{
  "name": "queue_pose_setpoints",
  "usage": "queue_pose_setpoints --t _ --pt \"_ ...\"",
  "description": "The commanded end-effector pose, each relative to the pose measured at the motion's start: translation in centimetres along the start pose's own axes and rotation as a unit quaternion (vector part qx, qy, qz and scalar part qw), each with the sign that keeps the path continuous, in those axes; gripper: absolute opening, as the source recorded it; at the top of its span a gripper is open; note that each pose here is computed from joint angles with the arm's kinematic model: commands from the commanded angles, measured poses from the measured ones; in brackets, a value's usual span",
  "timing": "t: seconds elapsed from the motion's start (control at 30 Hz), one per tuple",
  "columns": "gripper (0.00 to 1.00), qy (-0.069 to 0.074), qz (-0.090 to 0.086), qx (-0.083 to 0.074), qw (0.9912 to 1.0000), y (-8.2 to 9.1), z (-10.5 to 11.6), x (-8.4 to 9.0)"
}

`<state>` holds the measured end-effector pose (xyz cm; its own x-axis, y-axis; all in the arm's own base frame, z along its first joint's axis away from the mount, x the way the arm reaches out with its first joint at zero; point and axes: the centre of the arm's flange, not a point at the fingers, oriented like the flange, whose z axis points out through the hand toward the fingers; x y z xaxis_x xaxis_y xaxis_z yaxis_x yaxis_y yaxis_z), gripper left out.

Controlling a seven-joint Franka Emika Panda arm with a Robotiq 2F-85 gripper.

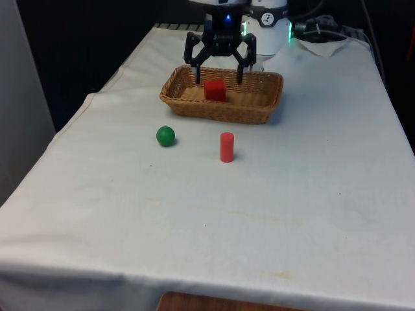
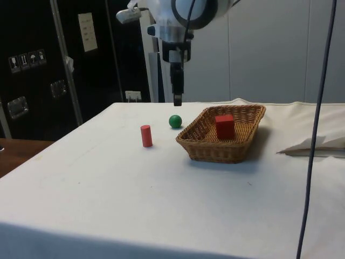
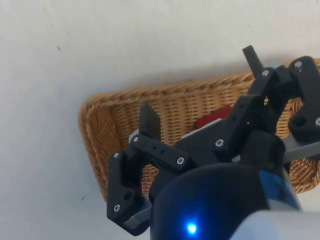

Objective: Pick up the object to the left of the cylinder and place it into the basket.

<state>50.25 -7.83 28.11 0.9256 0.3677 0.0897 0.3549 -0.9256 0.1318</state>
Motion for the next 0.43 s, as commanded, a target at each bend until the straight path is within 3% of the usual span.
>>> queue_pose_setpoints --t 0.0,0.4 --pt "1.0 -0.001 0.002 0.003 0.99999 -0.1 -0.1 0.6" --pt "1.0 0.001 0.003 -0.005 0.99998 0.5 -0.7 3.1"
